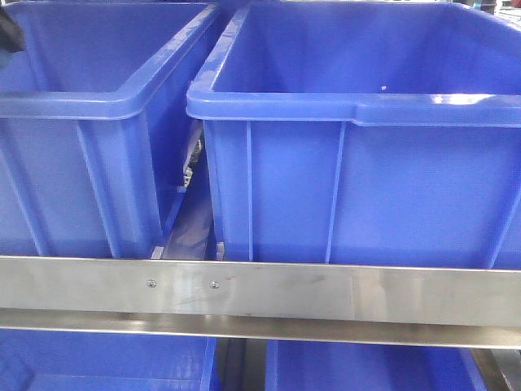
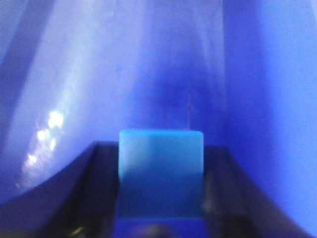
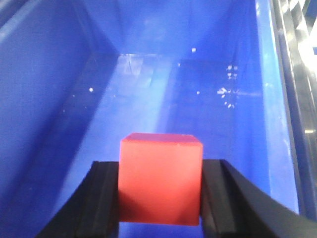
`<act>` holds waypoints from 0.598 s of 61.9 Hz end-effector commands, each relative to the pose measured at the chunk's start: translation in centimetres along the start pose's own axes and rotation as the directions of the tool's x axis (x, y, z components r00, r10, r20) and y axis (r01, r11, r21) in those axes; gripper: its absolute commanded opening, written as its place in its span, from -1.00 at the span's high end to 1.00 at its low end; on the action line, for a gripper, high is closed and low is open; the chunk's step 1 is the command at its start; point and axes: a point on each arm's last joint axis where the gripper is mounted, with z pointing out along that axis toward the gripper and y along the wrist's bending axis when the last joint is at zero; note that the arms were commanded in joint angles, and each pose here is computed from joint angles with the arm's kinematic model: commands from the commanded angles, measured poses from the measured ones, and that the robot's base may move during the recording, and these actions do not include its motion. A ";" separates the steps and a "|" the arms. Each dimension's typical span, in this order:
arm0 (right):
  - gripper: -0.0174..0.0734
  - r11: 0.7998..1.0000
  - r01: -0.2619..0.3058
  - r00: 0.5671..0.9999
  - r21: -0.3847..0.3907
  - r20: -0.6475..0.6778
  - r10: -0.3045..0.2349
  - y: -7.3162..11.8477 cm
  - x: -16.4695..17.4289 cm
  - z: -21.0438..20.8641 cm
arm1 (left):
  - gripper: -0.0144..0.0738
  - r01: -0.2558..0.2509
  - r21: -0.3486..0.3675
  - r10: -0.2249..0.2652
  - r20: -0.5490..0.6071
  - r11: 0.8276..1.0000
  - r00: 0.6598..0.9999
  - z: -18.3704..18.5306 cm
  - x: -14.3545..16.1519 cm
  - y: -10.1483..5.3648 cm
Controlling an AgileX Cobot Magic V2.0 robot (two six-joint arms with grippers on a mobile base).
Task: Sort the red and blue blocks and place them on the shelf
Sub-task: 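Lower the blue cube into a blue bin with the left gripper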
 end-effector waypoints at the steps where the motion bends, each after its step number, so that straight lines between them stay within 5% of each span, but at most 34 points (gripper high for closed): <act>1: -0.28 0.999 0.044 0.986 -0.009 0.161 -0.042 0.3 -2.5 -0.7 | -0.70 -0.013 0.045 0.007 0.136 0.999 0.991 -1.1 -2.2 -0.6; 8: -0.77 0.996 0.084 0.983 -0.003 0.166 -0.082 0.3 -2.6 -0.7 | -0.78 -0.013 0.042 0.007 0.130 0.999 0.991 -1.1 -2.1 -0.6; 37: -0.69 0.996 0.093 0.981 -0.002 0.169 -0.092 0.3 -2.6 -0.7 | -0.77 -0.013 0.041 0.007 0.128 0.999 0.992 -1.1 -2.1 -0.6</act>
